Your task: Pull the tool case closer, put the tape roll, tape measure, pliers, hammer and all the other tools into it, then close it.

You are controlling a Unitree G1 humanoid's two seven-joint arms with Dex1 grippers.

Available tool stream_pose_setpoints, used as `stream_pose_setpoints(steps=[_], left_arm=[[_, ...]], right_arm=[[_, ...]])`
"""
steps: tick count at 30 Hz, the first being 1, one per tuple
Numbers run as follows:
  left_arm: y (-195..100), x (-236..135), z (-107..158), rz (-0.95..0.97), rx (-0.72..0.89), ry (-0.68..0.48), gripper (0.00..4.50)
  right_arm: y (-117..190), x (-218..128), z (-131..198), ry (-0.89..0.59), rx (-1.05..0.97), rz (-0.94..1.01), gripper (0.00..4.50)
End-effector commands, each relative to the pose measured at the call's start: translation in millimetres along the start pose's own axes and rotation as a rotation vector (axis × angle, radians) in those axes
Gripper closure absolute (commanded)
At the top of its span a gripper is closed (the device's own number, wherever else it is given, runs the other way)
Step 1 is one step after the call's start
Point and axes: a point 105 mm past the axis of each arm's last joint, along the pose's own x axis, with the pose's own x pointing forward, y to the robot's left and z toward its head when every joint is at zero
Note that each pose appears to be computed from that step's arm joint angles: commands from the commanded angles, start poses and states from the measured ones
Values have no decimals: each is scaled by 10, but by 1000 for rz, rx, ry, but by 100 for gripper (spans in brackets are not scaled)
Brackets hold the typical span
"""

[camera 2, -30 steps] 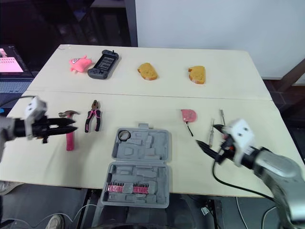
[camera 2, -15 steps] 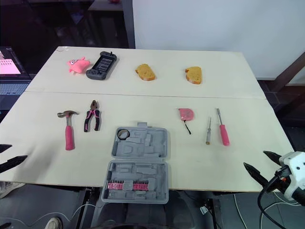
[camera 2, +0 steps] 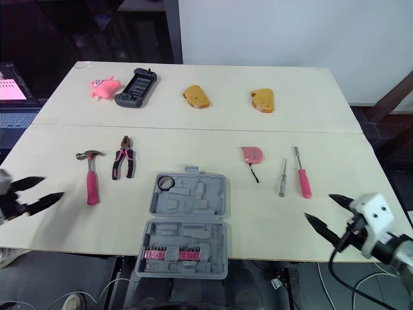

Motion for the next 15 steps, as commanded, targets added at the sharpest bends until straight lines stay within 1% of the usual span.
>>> stream_pose_setpoints(steps=[1,3,6,10,12,15], left_arm=[[-423,329,330,-151,22,-106,5],[-712,464,451,-239,56,-156,5],[-995,498,542,-353,121,-190,5],[-1310,408,565,-536,64,-165,5],[-1420,367,596,-595,60,-172,5],[-1442,367,599,-603,59,-163,5]], right_arm=[[341,263,317,-87,44,52,0],[407,461,348,-81,78,3,0],[409,738,328,-35,98,-105,0],[473,1152,311,-5,148,-236,0],[424,1314,257,22,175,-322,0],[409,1463,214,50,192,-355,0]])
